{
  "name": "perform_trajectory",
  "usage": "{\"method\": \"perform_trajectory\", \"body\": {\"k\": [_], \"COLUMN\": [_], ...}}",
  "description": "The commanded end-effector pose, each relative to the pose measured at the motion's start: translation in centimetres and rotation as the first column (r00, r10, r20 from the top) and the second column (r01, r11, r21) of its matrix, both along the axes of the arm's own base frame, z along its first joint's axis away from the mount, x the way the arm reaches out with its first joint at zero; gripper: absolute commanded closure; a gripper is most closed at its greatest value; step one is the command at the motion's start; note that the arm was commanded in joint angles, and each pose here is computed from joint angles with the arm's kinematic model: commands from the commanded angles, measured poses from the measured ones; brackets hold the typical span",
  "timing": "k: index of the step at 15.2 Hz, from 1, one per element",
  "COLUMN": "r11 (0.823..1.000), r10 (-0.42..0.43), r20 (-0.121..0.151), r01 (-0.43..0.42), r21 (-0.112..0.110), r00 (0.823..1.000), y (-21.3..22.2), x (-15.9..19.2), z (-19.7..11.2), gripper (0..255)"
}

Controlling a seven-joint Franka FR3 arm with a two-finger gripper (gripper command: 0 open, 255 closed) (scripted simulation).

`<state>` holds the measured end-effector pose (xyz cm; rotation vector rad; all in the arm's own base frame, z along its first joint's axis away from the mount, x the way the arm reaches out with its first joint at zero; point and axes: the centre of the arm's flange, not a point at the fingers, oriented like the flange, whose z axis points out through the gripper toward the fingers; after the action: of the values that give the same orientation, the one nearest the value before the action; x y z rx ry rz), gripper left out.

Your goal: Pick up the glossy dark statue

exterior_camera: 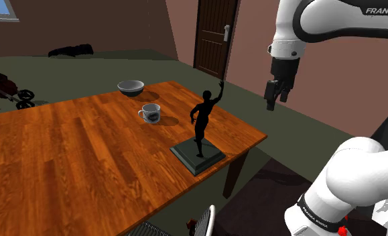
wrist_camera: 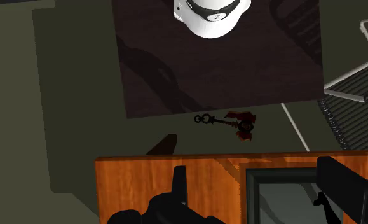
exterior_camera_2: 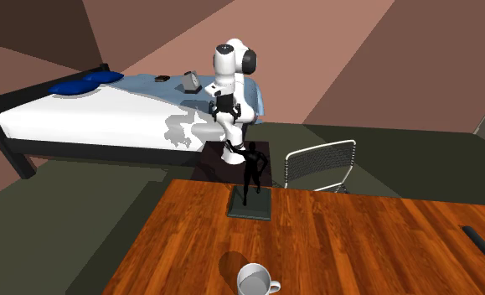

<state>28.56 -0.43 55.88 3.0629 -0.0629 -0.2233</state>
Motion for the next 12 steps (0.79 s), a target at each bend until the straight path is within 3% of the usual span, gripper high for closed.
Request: {"method": "perform_trajectory", "body": {"k": [1, 6, 12], "r11": [1.000, 0.998, 0.992], "r10": [0.000, 0.058, 0.126], "r20": [0.000, 0.084, 0.184], "r01": [0.000, -0.058, -0.127], "r21": [0.000, 0.000, -0.007], "r00": [1.000, 0.995, 0.975], "y": [0.0, 3.4, 7.7], "x": [0.0, 4.3, 9.2], "z": [0.0, 0.5, 1.5], "gripper": [0, 0, 0]}}
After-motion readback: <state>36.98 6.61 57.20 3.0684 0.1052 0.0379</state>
